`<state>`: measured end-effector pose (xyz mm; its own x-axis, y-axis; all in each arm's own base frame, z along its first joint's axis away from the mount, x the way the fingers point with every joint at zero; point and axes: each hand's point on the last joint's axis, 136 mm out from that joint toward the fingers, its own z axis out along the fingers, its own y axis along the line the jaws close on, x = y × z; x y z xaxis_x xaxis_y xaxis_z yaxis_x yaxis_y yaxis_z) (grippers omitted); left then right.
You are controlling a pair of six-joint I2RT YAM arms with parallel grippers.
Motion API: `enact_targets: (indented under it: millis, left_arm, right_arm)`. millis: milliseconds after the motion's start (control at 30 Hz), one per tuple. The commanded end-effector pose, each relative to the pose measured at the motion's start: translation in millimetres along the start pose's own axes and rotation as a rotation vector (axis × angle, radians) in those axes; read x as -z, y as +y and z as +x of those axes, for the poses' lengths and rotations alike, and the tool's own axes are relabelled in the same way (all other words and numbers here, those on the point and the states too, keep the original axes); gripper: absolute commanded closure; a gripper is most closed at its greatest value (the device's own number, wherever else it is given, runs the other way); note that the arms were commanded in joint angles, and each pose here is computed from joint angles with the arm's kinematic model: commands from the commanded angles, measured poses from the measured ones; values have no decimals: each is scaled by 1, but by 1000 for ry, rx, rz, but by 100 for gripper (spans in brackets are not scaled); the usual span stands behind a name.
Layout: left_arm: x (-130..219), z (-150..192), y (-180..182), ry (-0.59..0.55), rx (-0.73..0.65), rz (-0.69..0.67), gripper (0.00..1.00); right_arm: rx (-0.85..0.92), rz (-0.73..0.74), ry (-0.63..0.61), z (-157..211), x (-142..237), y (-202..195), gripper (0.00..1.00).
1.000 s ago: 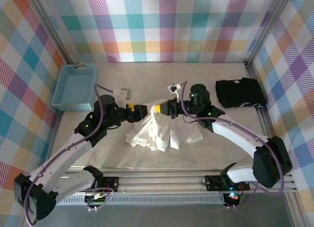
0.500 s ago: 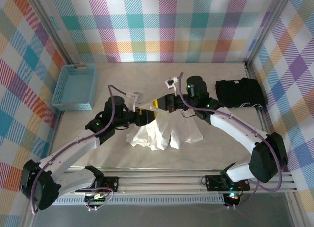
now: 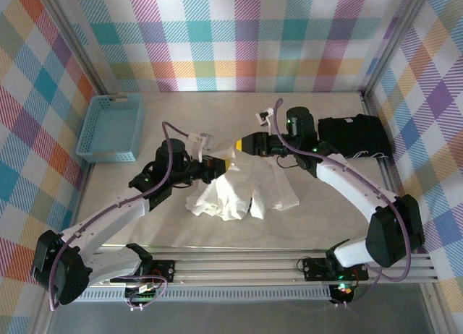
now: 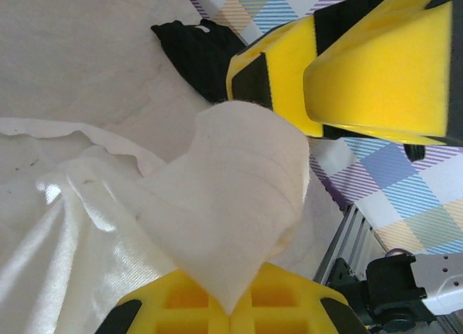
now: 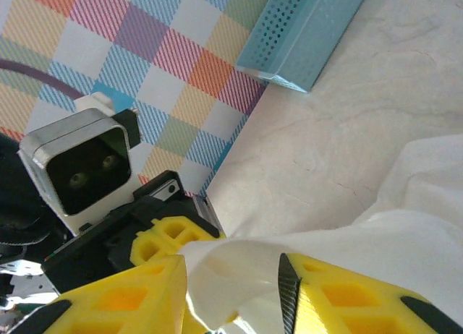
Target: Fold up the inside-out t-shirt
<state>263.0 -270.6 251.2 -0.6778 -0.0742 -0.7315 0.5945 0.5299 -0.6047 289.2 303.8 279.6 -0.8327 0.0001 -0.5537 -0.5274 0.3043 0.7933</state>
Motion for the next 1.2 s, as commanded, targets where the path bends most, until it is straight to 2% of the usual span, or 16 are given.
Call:
enact_targets:
  millis: [0,167,367,500,767,933,1167]
  left_arm:
    - [7,-4,-3,-18,-26,24,100]
    - [11,-9,-4,-27,1,44,100]
    - [11,-7,-1,-20,14,33,100]
    - [11,-8,0,-23,16,27,100]
    - [14,-11,-4,-24,40,26,100]
    - [13,-13,0,-14,99,-5,100]
    - [10,-14,0,1,130,1,100]
  right_arm:
    - [19,-19,13,4,9,9,59]
    - [-38,27,-5,4,23,-5,53]
    - [-340,29,-24,-1,29,-29,42]
    - [-417,59,-33,-1,26,-40,37]
    - [-380,301,-62,8,34,-81,33]
    - [-323,344,-23,18,31,-79,27]
    - [-196,515,50,33,20,-81,24]
